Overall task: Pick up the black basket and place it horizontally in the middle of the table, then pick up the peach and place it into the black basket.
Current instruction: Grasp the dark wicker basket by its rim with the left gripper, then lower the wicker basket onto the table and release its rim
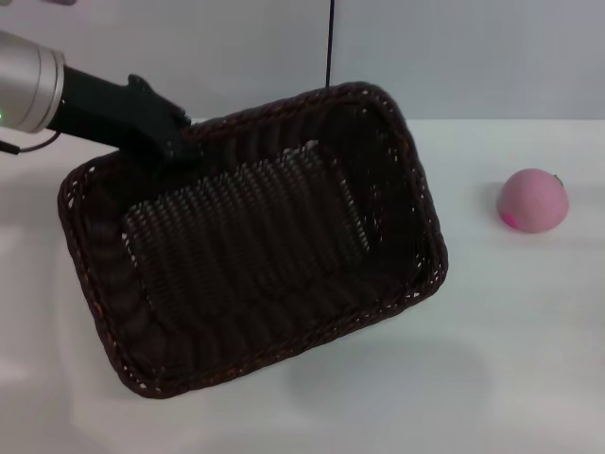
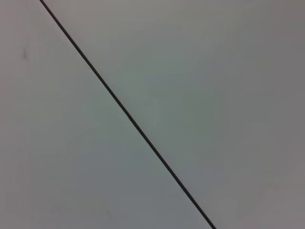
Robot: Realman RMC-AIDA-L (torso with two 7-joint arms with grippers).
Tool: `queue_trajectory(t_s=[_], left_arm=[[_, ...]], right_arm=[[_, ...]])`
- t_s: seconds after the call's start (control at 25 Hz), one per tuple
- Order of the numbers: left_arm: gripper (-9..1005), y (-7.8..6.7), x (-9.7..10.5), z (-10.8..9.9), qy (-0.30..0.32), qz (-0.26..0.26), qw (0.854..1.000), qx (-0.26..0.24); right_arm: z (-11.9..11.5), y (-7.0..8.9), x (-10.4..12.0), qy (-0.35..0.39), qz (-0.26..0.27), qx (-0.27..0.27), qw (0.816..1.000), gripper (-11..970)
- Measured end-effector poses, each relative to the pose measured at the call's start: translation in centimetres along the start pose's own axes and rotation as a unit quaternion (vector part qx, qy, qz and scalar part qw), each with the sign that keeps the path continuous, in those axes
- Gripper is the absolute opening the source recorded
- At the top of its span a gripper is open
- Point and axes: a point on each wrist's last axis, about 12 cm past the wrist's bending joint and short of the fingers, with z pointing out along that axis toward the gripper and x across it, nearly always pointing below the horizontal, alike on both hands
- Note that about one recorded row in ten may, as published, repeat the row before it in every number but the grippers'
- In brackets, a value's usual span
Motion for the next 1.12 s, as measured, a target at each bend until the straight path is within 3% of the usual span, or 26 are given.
queue_trajectory(t_s=[0.56,0.64,1.12], left_arm=[[203,-0.6,-1.9,-0.9,-0.037,0.083,0.995,0.043],[209,-0.7,-3.3,-0.7,-0.036,0.126,0.989,0.069],[246,-1.1,-4.7,1.5,-0.043,0.181,0.976,0.112]], right_arm=[[-0.2,0.1,0.4,0.000,0.011,0.006,1.000,675],[-0.2,0.1,0.4,0.000,0.012,0.005,1.000,675],[-0.6,-0.1,0.3,-0.001,0.011,0.009,1.000,672]])
